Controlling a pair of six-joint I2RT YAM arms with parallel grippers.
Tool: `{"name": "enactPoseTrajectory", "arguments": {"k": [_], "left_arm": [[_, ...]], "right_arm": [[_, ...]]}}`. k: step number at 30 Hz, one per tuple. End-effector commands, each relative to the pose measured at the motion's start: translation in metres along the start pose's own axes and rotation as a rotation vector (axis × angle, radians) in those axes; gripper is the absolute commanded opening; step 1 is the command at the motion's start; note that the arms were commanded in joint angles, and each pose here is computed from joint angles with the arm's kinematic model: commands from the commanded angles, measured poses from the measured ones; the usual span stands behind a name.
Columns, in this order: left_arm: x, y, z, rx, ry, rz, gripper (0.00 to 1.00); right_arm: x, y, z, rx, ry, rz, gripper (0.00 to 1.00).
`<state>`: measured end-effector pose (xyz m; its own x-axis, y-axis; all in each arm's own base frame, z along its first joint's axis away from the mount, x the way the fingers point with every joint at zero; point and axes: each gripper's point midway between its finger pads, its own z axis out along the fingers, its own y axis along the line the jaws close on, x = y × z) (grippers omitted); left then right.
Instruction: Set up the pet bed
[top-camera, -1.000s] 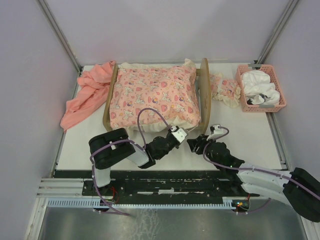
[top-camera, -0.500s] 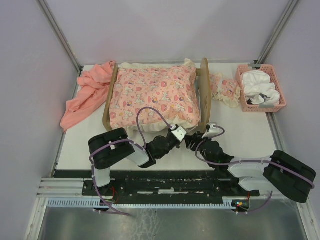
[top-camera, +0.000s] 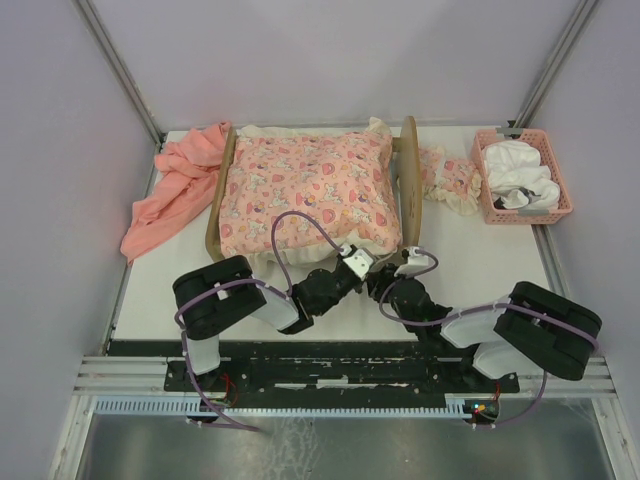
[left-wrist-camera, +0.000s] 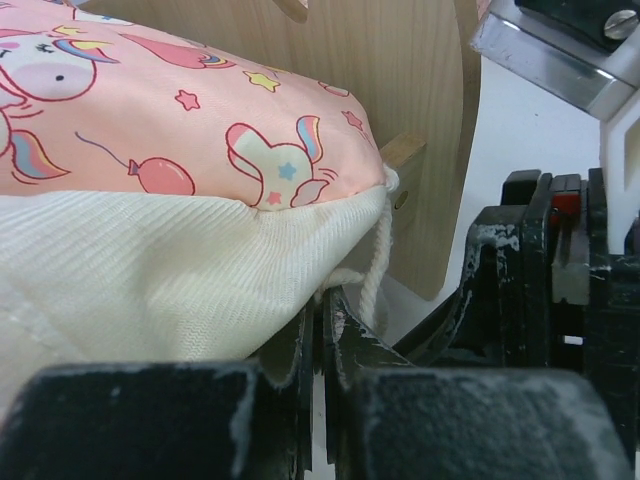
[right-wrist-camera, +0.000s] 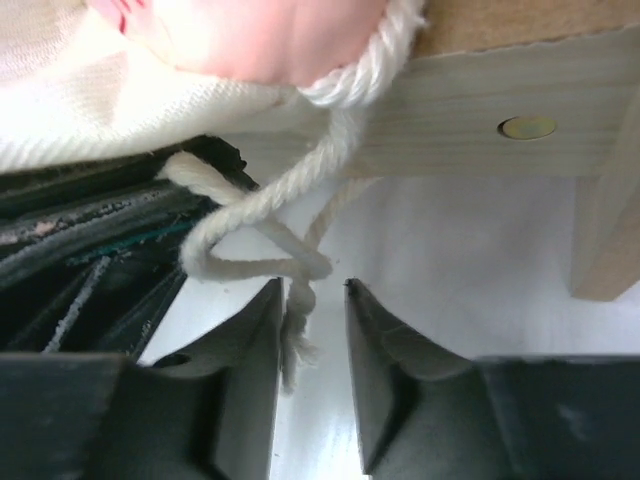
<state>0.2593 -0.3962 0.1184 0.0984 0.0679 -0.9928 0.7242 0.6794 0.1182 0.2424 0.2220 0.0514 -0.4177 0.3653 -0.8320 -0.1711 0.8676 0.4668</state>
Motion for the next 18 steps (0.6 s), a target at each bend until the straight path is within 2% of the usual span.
{"name": "enactPoseTrajectory", "arguments": {"k": [1,2,3,4,8,15,18], "left_arm": [[-0.036,0.009,0.005,-0.042,-0.093,-0.064,0.03],[-0.035,0.01,0.004,-0.047,-0.092,-0.064,0.03],[-0.034,0.011,0.003,-0.051,-0.089,-0.062,0.03],[-0.033,0.013,0.002,-0.058,-0.086,-0.063,0.03],[-0.019,0.022,-0.006,-0.091,-0.042,-0.068,0.03],[0.031,0.036,-0.037,-0.183,0.112,-0.148,0.03],[0.052,0.044,-0.052,-0.232,0.179,-0.171,0.03]], "right_arm": [[-0.018,0.022,0.007,-0.058,-0.072,0.064,0.26],[-0.017,0.018,0.006,-0.047,-0.076,0.059,0.12],[-0.017,0.011,0.004,-0.022,-0.082,0.049,0.04],[-0.017,-0.001,0.001,0.023,-0.087,0.03,0.02],[-0.025,-0.049,-0.018,0.248,-0.067,-0.092,0.02],[-0.081,-0.073,-0.059,0.344,-0.15,-0.223,0.02],[-0.091,-0.069,-0.063,0.303,-0.17,-0.225,0.02]]}}
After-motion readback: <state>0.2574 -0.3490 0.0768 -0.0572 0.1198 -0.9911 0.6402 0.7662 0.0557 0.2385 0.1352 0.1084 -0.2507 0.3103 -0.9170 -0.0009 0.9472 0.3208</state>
